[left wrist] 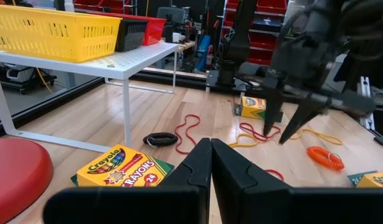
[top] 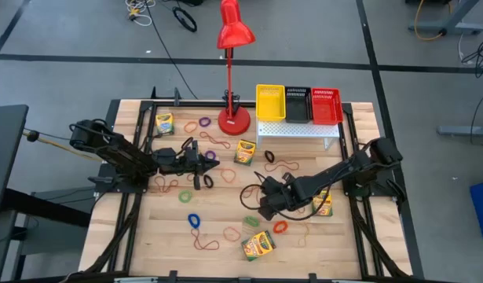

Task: Pick & Place Office Desk Supplies
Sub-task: Put the yellow rubber band into the black bin on the shelf

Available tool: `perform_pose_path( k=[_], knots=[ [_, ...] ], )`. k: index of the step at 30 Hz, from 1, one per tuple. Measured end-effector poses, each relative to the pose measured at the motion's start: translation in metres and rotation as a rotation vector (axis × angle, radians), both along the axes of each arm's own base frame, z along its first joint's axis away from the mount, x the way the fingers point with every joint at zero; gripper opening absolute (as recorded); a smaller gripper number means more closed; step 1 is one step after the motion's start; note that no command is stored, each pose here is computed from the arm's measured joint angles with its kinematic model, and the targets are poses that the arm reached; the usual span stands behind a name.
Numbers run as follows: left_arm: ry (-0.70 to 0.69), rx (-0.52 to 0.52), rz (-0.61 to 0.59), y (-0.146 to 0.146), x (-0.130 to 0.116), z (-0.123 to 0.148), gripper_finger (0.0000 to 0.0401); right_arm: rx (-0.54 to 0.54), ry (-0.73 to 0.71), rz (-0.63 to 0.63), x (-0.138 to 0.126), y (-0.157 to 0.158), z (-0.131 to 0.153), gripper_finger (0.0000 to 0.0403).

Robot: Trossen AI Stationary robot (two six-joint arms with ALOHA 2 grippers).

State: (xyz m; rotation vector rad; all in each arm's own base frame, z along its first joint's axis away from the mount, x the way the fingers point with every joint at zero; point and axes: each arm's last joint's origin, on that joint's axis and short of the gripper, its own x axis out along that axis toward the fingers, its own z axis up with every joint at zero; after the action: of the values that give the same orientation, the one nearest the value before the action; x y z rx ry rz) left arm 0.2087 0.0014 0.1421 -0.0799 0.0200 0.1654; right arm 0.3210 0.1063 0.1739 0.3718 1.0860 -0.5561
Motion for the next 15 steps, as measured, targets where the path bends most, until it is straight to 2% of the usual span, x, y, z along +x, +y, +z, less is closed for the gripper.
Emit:
perform_pose_path(
  k=[3, 7, 11, 15],
  knots=[
    [0.0, 0.0, 0.0, 0.0, 0.0, 0.0, 0.0014, -0.034, 0.041, -0.01, 0.006, -0.01, -0.014, 0.0157],
    [0.0, 0.0, 0.0, 0.0, 0.0, 0.0, 0.0014, 0.016, -0.013, -0.025, 0.023, -0.022, -0.025, 0.0172],
    [0.0, 0.0, 0.0, 0.0, 0.0, 0.0, 0.0014, 0.021, -0.022, -0.033, 0.032, -0.033, -0.037, 0.0165],
    [-0.003, 0.0, 0.0, 0.0, 0.0, 0.0, 0.0014, 0.007, 0.011, -0.03, 0.034, -0.04, -0.045, 0.0138]
  ],
)
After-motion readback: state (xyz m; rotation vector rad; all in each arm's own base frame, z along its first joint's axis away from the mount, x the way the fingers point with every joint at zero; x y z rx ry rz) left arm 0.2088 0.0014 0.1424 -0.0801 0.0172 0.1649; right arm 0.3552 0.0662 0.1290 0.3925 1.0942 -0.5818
